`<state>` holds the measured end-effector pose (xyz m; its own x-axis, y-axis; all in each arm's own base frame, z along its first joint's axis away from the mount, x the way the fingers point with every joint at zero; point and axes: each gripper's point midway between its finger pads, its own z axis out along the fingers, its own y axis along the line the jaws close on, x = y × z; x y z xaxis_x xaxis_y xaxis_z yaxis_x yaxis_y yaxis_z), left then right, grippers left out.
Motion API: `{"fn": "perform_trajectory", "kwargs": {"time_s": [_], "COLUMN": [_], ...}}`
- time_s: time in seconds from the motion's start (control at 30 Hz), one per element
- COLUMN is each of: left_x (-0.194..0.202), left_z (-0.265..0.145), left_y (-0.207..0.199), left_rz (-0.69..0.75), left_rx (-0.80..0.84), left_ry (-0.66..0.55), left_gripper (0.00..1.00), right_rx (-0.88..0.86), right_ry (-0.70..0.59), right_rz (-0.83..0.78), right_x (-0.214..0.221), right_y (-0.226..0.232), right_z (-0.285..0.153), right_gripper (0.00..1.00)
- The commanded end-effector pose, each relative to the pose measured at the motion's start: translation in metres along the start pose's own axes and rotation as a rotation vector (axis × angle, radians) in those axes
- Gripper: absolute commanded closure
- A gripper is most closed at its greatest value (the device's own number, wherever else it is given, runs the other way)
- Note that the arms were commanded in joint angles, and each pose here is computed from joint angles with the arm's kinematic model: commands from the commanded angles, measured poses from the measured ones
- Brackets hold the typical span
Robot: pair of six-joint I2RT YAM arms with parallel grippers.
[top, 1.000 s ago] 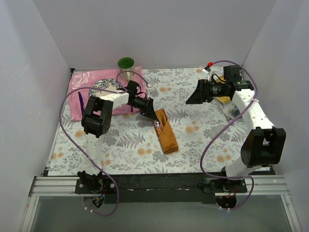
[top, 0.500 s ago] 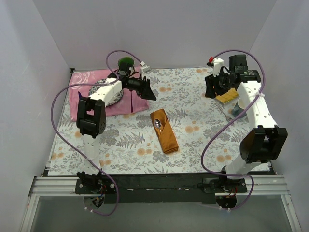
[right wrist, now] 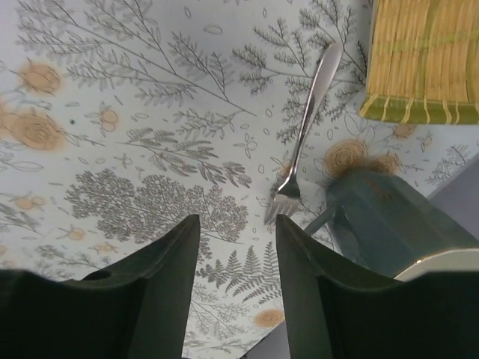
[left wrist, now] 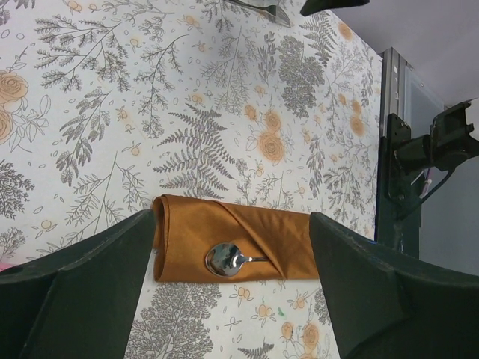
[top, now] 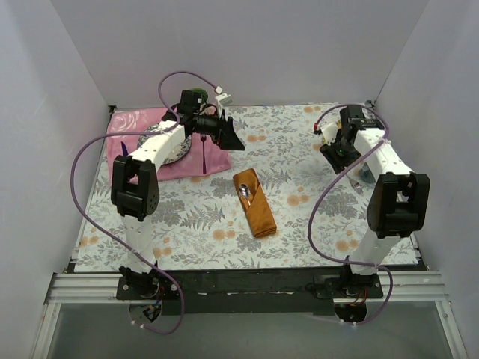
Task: Fold the napkin into a case and place the utensils inside
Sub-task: Pick up the fork from the corner of the board.
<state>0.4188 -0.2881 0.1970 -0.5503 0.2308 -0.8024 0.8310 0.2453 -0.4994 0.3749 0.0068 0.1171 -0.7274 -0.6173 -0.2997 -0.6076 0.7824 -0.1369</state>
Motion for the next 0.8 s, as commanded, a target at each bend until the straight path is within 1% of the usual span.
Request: {"fn": "perform_trajectory", "kwargs": {"time_s": [0.0,0.03,0.07,0.1,0.17,0.2,0.3,0.37,0.4,0.47,0.5,0.53,0.57,0.6,0.67,0.7,0.77], "left_x": [-0.025,-0.024,-0.022,-0.022,-0.022,-0.021,-0.019,-0.018,-0.017,-0.019,-0.020,-0.019,-0.019,-0.019,-0.021,-0.020,-0.020], "left_z": [-0.015,-0.015,-0.014,-0.014,-0.013,-0.013,-0.011,-0.012,-0.011,-0.012,-0.012,-0.011,-0.011,-0.011,-0.011,-0.012,-0.012], "left_y": [-0.027,-0.027,-0.027,-0.027,-0.027,-0.027,-0.026,-0.026,-0.025,-0.025,-0.025,-0.024,-0.023,-0.023,-0.022,-0.022,-0.021], "left_rz": [0.087,0.087,0.089,0.092,0.094,0.095,0.091,0.092,0.089,0.089,0.090,0.090,0.088,0.085,0.088,0.088,0.090], "left_rx": [-0.014,-0.016,-0.016,-0.020,-0.023,-0.023,-0.028,-0.030,-0.031,-0.034,-0.034,-0.036,-0.039,-0.042,-0.050,-0.053,-0.067], "left_ry": [-0.051,-0.051,-0.051,-0.052,-0.055,-0.054,-0.052,-0.053,-0.052,-0.057,-0.060,-0.060,-0.060,-0.060,-0.063,-0.062,-0.064], "left_gripper": [0.16,0.15,0.15,0.15,0.14,0.14,0.14,0.13,0.13,0.13,0.12,0.12,0.12,0.11,0.10,0.09,0.03], "right_rx": [0.252,0.246,0.250,0.277,0.287,0.320,0.326,0.317,0.352,0.373,0.411,0.445,0.459,0.474,0.494,0.501,0.559], "right_ry": [-0.045,-0.021,-0.007,0.029,0.074,0.067,0.057,0.077,0.078,0.100,0.102,0.080,0.077,0.102,0.086,0.108,0.083], "right_rz": [-0.119,-0.160,-0.184,-0.200,-0.249,-0.254,-0.280,-0.296,-0.304,-0.329,-0.334,-0.337,-0.354,-0.367,-0.383,-0.391,-0.410], "right_x": [0.011,0.019,0.022,0.028,0.037,0.036,0.035,0.039,0.038,0.045,0.045,0.040,0.039,0.048,0.045,0.057,0.052], "right_y": [-0.034,-0.031,-0.030,-0.033,-0.029,-0.033,-0.023,-0.014,-0.017,-0.012,-0.016,-0.019,-0.016,-0.013,-0.009,-0.006,-0.009], "right_z": [-0.032,-0.026,-0.024,-0.023,-0.016,-0.018,-0.014,-0.007,-0.006,0.004,0.002,0.004,0.007,0.010,0.015,0.020,0.020], "right_gripper": [0.50,0.51,0.55,0.61,0.63,0.63,0.60,0.60,0.60,0.63,0.65,0.65,0.64,0.62,0.59,0.57,0.55]}}
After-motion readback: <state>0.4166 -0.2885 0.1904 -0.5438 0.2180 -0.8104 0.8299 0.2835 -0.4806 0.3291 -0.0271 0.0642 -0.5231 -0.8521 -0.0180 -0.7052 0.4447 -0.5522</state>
